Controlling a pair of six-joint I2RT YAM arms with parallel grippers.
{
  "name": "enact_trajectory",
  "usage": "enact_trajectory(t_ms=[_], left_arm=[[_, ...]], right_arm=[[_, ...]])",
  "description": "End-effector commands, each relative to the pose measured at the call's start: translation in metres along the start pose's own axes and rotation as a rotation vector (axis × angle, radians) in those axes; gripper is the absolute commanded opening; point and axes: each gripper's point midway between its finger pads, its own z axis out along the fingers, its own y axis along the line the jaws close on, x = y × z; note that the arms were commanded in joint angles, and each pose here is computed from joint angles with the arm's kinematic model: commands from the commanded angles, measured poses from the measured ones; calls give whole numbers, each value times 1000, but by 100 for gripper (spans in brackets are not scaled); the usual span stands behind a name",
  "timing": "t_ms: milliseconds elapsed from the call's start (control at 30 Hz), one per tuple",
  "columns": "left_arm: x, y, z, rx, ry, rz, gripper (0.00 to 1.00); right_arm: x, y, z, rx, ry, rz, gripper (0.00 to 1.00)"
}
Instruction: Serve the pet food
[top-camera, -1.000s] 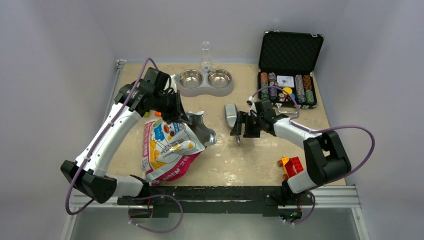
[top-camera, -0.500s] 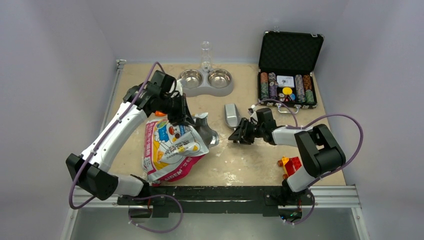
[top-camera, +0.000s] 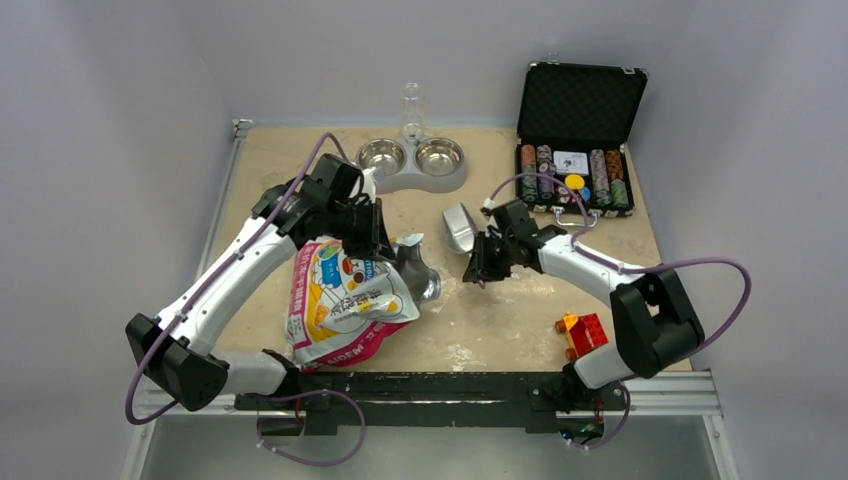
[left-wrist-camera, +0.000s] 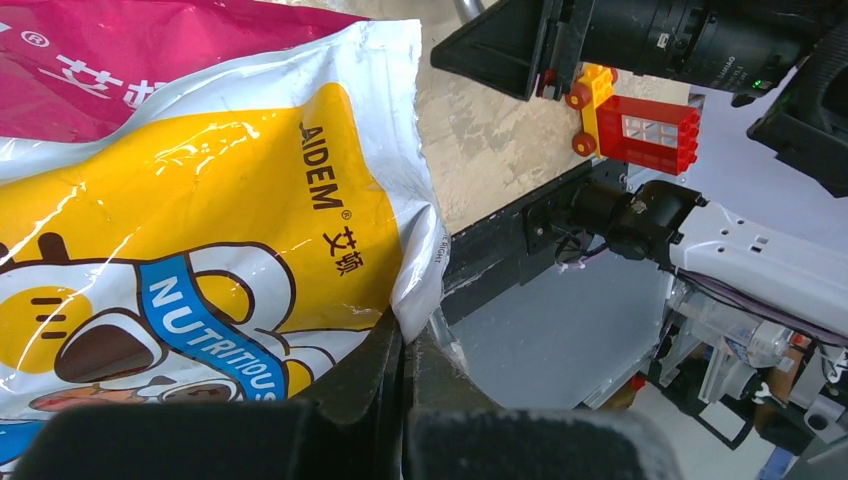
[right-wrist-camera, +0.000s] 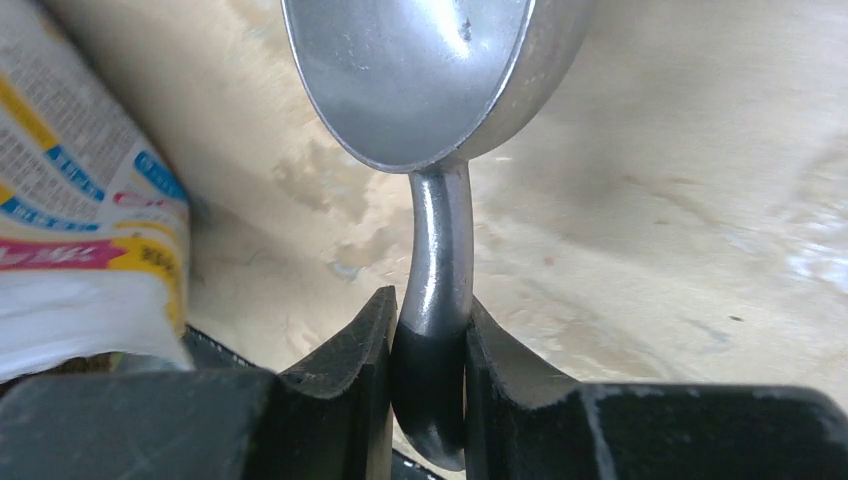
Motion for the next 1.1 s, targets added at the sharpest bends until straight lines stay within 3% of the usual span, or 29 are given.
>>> enact_trajectory(t_ms=[0,67,133,333,467,533,867,1067], left_arm=[[4,-5,-2,8,-14,41,0],[1,-4,-3,-1,-26,47,0],[1,-5,-5,3,-32,45,0],[-1,-1,-15,-11,-90,77,0],[-2,1,-23,-34,-113,93,0],[-1,3,-24,-43,-111,87,0],[3,2,-24,-44,-90,59,0],[0,-2,-28,-42,-91,70,0]], right_arm=[[14,15,-7,7,77,-152,0],[7,27,0,-62,46,-155,1],[3,40,9,-151,31,-153,10],[8,25,32,-181,47,-104,27],[6,16,28,-183,-43,-32,49],[7,14,26,-209,-87,8,56],[-1,21,17,-439,-344,264,62],[-7,26,20,-530,-411,380,60]])
